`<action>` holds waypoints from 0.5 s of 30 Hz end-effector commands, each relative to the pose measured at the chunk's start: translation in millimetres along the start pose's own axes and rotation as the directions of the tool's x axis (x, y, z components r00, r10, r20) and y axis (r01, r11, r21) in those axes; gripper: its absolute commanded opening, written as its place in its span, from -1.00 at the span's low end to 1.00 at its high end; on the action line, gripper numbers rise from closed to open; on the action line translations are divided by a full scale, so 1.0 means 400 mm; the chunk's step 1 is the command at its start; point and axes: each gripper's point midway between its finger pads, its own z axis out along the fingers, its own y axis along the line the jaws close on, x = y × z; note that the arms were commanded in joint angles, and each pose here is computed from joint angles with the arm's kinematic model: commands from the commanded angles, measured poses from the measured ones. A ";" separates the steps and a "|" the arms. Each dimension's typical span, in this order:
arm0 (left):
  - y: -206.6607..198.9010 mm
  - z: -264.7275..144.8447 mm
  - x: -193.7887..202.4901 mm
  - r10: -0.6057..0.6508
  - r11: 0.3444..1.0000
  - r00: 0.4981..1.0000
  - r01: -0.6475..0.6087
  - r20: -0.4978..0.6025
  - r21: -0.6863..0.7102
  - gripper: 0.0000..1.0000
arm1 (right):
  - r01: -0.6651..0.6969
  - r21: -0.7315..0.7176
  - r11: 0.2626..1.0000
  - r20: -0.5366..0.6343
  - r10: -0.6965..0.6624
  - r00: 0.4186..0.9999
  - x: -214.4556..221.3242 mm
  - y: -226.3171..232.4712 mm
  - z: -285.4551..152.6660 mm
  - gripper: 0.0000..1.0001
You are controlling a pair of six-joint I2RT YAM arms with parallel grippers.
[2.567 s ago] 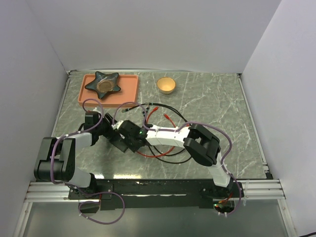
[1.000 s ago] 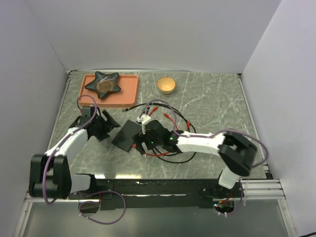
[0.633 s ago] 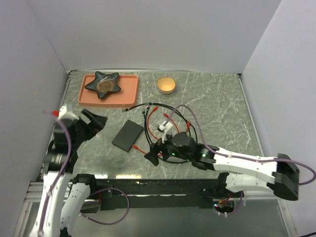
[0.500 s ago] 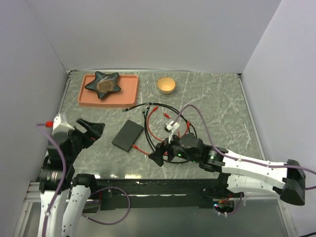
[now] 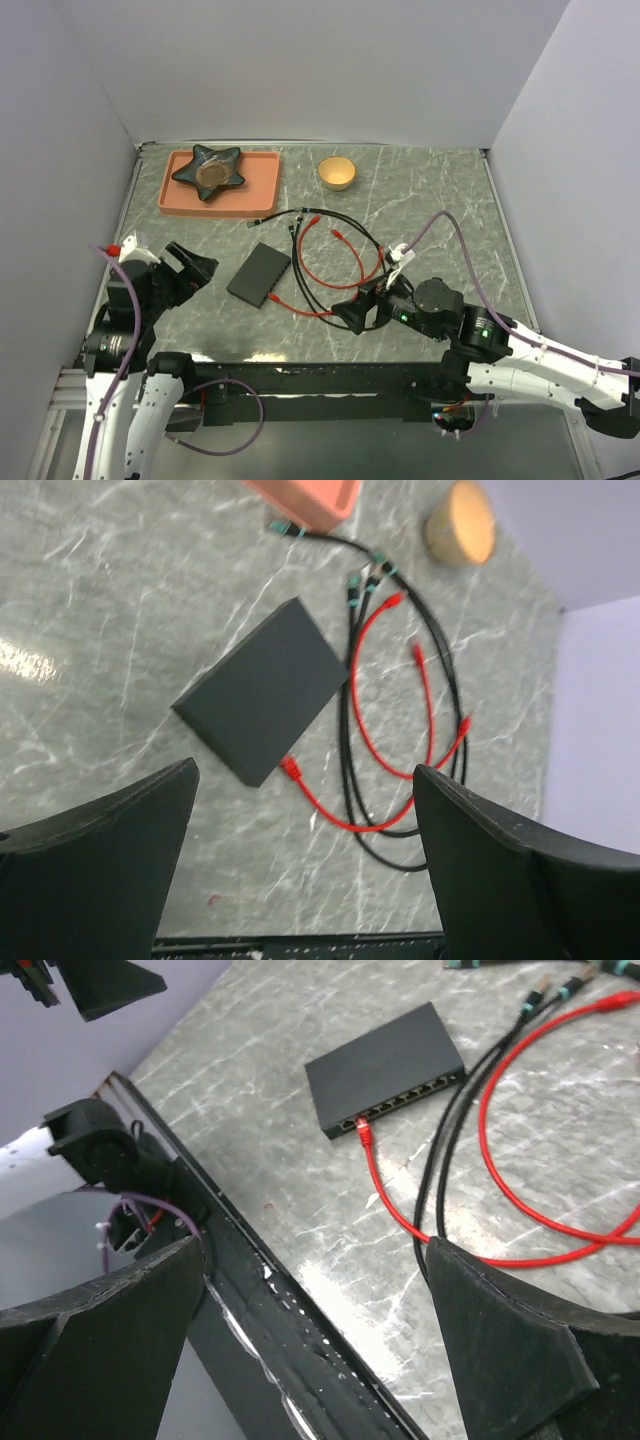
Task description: Insert the plug into the switch port
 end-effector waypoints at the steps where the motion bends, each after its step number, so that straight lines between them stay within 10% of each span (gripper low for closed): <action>1: -0.039 0.013 -0.017 0.045 0.997 0.999 -0.044 -0.004 0.060 0.91 | -0.017 0.107 0.994 -0.035 0.021 0.999 0.024 -0.045 0.003 0.98; 15: -0.037 0.118 0.039 -0.001 0.993 0.995 0.013 -0.101 0.120 0.87 | -0.010 0.186 0.983 -0.035 0.017 0.999 -0.016 -0.064 -0.003 0.99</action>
